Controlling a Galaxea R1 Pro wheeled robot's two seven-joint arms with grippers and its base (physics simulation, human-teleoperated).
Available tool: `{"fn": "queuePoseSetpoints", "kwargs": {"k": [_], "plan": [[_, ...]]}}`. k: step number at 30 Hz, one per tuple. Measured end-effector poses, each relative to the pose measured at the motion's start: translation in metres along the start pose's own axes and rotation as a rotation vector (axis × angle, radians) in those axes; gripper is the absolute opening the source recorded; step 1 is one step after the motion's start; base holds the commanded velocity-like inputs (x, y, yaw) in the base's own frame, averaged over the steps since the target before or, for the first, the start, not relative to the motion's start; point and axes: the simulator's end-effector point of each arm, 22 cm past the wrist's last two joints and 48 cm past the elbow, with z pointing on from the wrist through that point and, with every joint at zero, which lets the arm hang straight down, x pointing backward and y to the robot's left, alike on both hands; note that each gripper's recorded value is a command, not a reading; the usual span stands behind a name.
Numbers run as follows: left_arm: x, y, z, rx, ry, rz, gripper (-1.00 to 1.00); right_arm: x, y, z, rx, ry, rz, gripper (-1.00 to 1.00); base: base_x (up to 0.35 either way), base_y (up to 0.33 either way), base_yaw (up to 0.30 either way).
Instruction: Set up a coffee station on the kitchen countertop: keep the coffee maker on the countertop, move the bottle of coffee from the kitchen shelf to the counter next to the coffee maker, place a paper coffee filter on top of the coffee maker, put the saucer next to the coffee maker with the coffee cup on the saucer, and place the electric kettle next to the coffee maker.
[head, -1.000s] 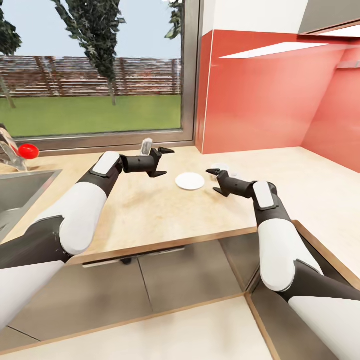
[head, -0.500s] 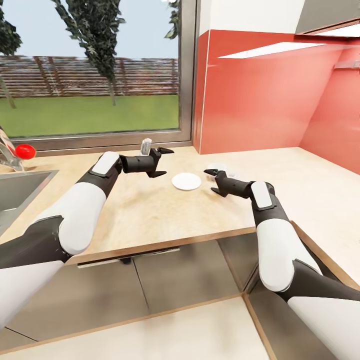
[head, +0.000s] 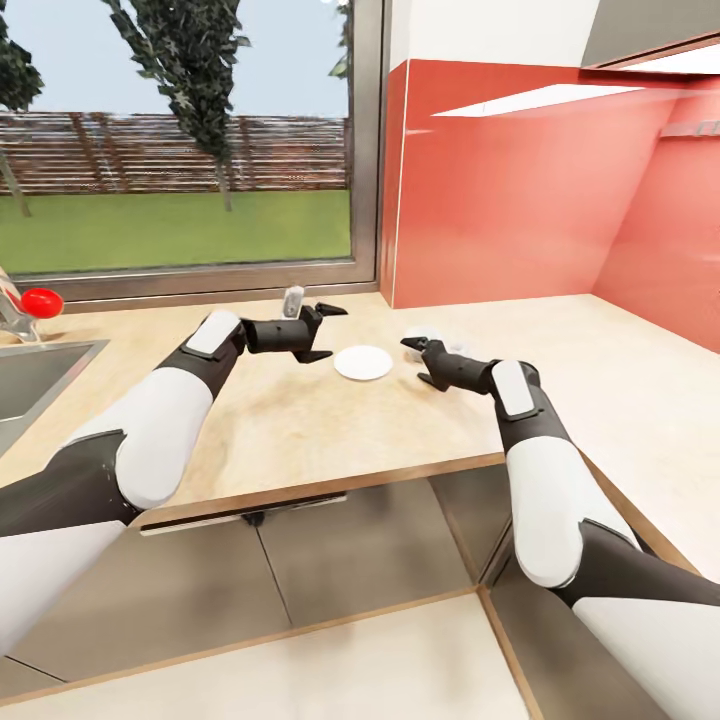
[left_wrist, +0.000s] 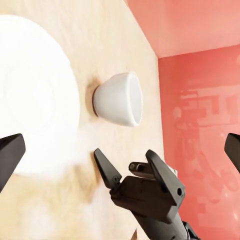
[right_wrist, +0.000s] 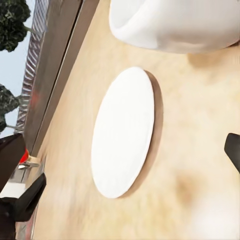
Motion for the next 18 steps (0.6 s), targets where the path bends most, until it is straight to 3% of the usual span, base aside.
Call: {"fn": "queuePoseSetpoints", "kwargs": {"k": [14,18], "plan": [[-0.012,0.020,-0.007,-0.033,-0.034,-0.023,1.00,0.002,0.003,0.002,0.004,0.002,-0.021,1.00,0.000,0.000,0.000],[-0.013,0.020,-0.008,-0.034,-0.037,-0.023,1.00,0.011,-0.001,0.007,0.000,0.024,0.003,1.00,0.084,0.000,0.000]]}}
